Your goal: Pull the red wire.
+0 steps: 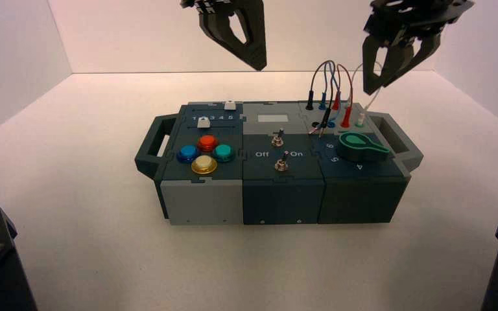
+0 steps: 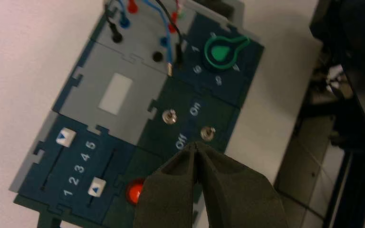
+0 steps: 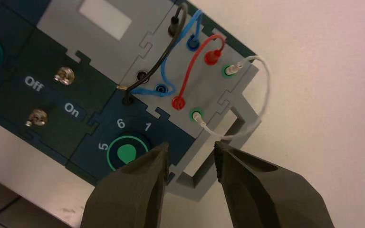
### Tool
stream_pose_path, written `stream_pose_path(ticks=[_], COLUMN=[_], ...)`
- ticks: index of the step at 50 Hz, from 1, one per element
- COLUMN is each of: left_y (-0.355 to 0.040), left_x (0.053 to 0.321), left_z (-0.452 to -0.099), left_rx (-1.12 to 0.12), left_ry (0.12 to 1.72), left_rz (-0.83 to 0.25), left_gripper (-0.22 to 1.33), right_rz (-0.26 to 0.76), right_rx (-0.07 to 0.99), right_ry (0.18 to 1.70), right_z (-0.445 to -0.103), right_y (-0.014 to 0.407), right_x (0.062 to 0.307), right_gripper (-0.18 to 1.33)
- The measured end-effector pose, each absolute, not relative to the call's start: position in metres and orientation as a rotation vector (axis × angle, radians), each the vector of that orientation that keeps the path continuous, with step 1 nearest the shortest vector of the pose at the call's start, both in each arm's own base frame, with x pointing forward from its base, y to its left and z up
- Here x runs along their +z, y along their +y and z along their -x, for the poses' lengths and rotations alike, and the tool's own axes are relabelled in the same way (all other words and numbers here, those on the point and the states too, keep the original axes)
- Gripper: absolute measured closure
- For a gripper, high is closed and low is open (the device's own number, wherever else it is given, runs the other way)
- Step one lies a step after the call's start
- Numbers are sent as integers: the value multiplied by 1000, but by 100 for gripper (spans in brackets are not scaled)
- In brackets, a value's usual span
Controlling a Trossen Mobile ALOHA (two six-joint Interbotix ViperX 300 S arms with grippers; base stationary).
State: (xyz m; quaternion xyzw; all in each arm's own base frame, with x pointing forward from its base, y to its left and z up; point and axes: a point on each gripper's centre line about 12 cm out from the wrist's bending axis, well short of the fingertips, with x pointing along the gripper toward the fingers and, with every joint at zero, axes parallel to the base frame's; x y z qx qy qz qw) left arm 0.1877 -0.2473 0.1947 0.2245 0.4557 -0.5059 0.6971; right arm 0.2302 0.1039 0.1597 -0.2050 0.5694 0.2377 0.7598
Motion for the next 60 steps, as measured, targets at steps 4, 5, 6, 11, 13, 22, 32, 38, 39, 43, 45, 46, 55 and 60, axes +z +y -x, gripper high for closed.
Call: stream_pose_path(ticks=[4,5,6,11,13,22,32,38,39,43,45,46,55,60], left_y=[-246,-245,-245,-245,-246,-251,-255,-254,-254,-254,-255,-256,-252,-251], left_x=[197,197,197,196,196,185,181,177,177,175,175,175,167,166], left_z=[-190,-192,-193,-196,-196,-201,-210,-211,-211,-210,-209,-210,-216,-218], left_rx=[-1131,-1133,-1136,-1150,-1156,-1155,-1115,-1095,-1096,-1109,-1124,-1132,-1201,-1204], left_ry=[1016,1011,1006,990,988,1011,957,936,930,925,925,927,956,961], left_rz=[-508,-513,-518,-548,-554,-555,-535,-516,-515,-511,-505,-497,-423,-393], left_gripper=[128,128,128,128,128,128,128,128,128,128,128,128,128,128], right_rz=[449,449,449,456,460,473,474,476,475,475,475,474,474,474], right_rx=[527,531,533,541,544,552,555,557,556,555,555,555,557,557], right_ry=[1235,1230,1227,1221,1225,1241,1247,1244,1245,1240,1239,1237,1232,1232], right_z=[-232,-234,-234,-236,-238,-244,-252,-255,-255,-256,-256,-256,-256,-256], right_y=[106,107,107,108,109,112,116,118,117,118,118,118,118,118], right_x=[159,159,159,158,156,151,147,147,147,147,147,147,147,147], right_gripper=[15,15,15,15,15,15,15,15,15,15,15,15,15,15])
